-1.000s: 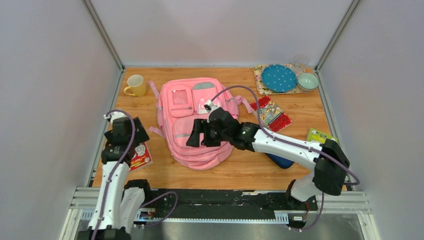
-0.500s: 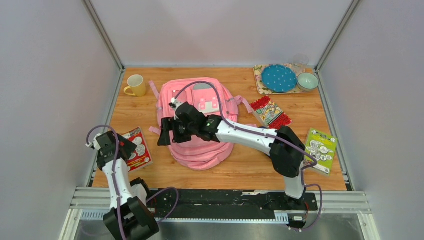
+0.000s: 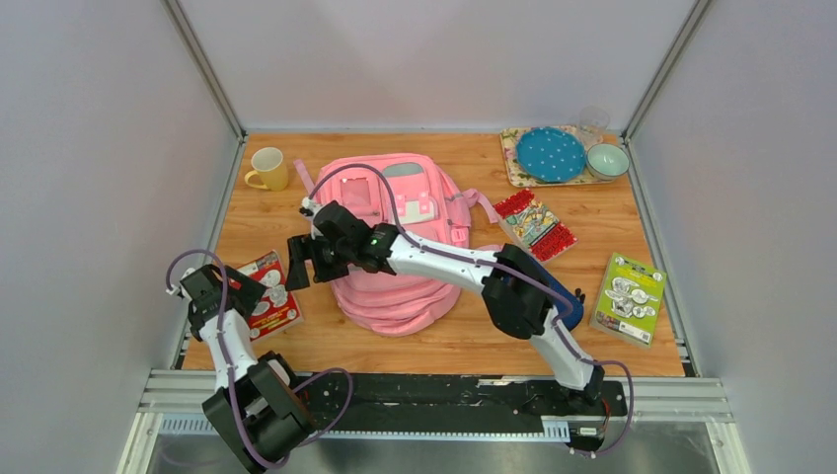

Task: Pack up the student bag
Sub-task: Pick up the book from the center of the board.

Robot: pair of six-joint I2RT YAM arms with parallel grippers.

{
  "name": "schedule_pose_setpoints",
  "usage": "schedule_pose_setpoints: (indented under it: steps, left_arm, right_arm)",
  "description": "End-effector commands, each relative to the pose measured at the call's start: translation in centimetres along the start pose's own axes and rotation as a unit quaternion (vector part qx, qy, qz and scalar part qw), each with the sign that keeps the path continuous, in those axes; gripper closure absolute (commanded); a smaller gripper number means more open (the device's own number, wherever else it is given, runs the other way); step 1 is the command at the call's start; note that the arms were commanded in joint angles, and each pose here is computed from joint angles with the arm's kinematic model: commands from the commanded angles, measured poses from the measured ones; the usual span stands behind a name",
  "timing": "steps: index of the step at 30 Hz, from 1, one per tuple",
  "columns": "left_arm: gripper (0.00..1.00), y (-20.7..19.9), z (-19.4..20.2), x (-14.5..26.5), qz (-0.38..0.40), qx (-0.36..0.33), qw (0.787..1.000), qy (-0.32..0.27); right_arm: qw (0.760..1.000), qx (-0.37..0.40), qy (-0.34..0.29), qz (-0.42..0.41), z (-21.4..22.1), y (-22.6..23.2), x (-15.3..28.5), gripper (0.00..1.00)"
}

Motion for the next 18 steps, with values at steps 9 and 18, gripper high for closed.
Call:
schedule_pose_setpoints:
  steps: [9,18]
  left_arm:
    - [0.04,-0.9,1.8,-0.5,0.058,-0.002,0.998,0.006]
    - [0.13,-2.0,2.9,-0.3,0.1,0.007,0.995,0.025]
  right_arm:
    - [1.0,-0.019,-0.002,0.024,-0.3,-2.9,-7.1,0.21]
    - [0.998,-0.051,0.045,-0.006,1.6,-3.8,-9.5,0.29]
Point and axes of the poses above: each gripper's point midway between its finger pads, its own x axis back along the fingers, its own y axis along the line the jaws close on, z = x × y, the point moved 3 cm from there along x, back along the fingers, and after that the axes turned 9 degrees about -x, right-handed, at the moved point
